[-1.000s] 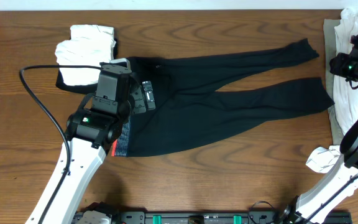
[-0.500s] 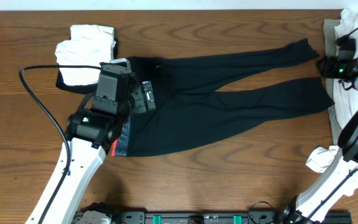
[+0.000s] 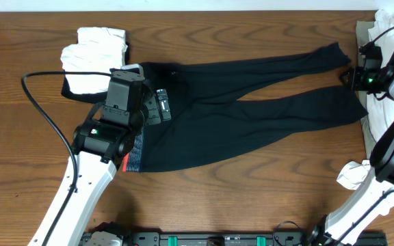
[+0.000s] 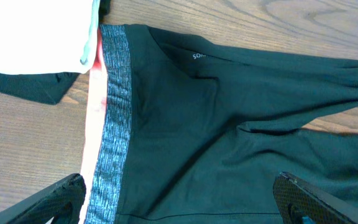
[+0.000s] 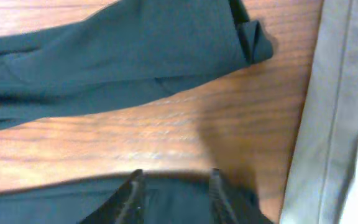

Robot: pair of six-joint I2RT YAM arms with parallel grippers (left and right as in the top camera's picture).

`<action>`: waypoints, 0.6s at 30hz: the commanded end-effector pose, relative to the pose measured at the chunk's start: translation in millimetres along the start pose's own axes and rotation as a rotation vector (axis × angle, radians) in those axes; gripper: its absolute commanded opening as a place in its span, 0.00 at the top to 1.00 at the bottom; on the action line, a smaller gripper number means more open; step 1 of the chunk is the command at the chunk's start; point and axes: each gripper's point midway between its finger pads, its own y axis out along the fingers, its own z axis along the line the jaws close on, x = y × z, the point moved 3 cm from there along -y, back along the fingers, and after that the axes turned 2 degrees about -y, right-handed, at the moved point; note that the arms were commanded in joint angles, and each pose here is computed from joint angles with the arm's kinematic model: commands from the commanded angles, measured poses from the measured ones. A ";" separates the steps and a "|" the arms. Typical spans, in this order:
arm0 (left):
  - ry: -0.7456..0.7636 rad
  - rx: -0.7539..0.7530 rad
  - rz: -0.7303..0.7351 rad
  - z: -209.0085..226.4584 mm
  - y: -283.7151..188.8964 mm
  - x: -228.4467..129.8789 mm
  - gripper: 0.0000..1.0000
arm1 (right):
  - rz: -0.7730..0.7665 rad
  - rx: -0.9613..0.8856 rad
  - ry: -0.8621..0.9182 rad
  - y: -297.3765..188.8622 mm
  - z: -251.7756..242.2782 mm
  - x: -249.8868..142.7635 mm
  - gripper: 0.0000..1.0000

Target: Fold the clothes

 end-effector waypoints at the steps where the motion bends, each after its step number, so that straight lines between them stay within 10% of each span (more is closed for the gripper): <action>1: 0.011 0.005 -0.029 0.2 -5.4 8.3 0.02 | 0.007 0.021 0.056 -17.6 14.6 4.2 0.77; 18: 0.012 0.005 -0.029 0.3 -5.4 8.4 0.02 | 0.280 -0.136 0.159 -11.8 20.0 -44.5 0.95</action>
